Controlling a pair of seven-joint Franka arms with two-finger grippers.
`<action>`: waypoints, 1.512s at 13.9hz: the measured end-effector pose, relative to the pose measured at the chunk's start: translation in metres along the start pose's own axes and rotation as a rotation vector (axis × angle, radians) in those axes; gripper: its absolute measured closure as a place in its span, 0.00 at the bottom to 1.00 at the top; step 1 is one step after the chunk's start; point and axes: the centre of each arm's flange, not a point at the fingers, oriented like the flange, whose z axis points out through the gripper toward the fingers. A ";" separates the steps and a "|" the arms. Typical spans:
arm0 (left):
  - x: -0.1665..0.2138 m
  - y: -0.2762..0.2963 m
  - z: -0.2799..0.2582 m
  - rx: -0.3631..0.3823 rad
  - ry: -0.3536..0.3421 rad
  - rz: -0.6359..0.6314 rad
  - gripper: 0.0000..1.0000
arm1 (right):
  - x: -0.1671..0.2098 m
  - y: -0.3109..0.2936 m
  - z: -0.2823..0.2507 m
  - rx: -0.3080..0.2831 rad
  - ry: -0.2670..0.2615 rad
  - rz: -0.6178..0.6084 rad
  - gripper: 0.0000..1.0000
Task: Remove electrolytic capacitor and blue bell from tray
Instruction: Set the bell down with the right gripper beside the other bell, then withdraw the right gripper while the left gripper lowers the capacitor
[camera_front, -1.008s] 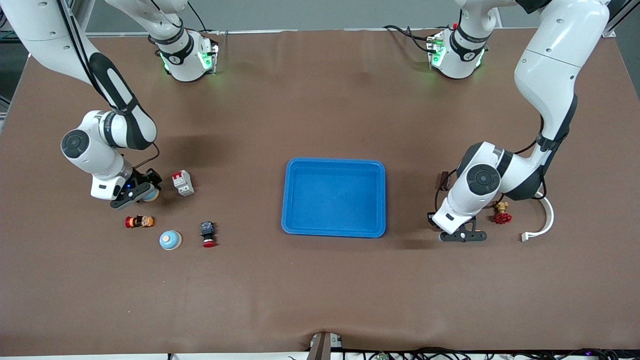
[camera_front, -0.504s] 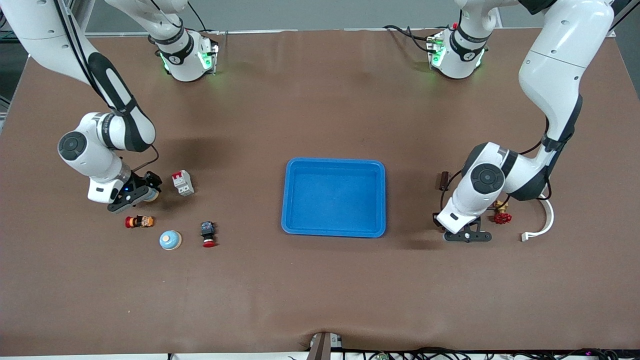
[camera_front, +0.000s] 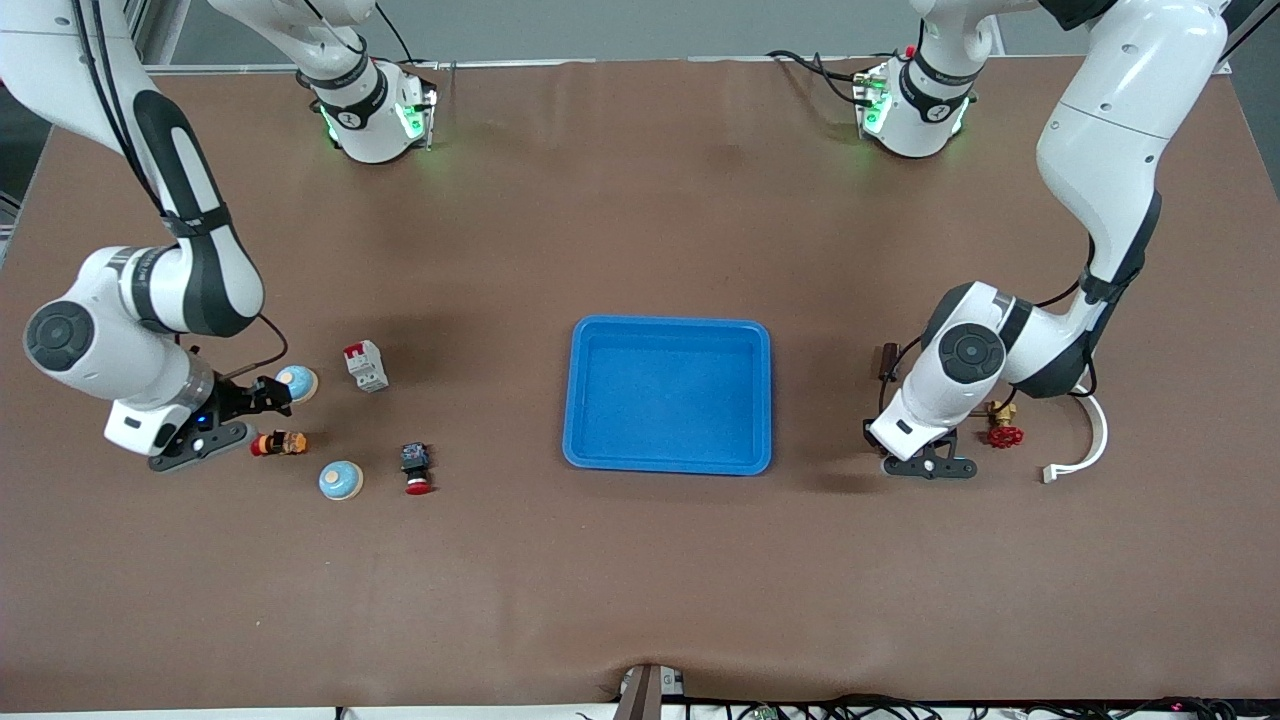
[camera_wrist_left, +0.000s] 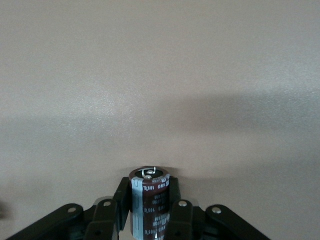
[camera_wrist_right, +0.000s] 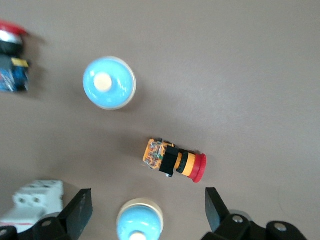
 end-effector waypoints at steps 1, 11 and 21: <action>0.000 0.000 0.000 -0.001 0.001 0.002 0.66 | 0.011 -0.003 -0.013 -0.004 0.010 0.047 0.00; -0.049 0.000 -0.011 0.004 0.001 0.044 0.66 | 0.047 -0.022 -0.192 0.026 -0.133 0.156 0.00; -0.059 -0.009 -0.011 -0.004 0.038 0.067 0.66 | -0.049 -0.023 -0.309 0.027 -0.101 0.269 0.00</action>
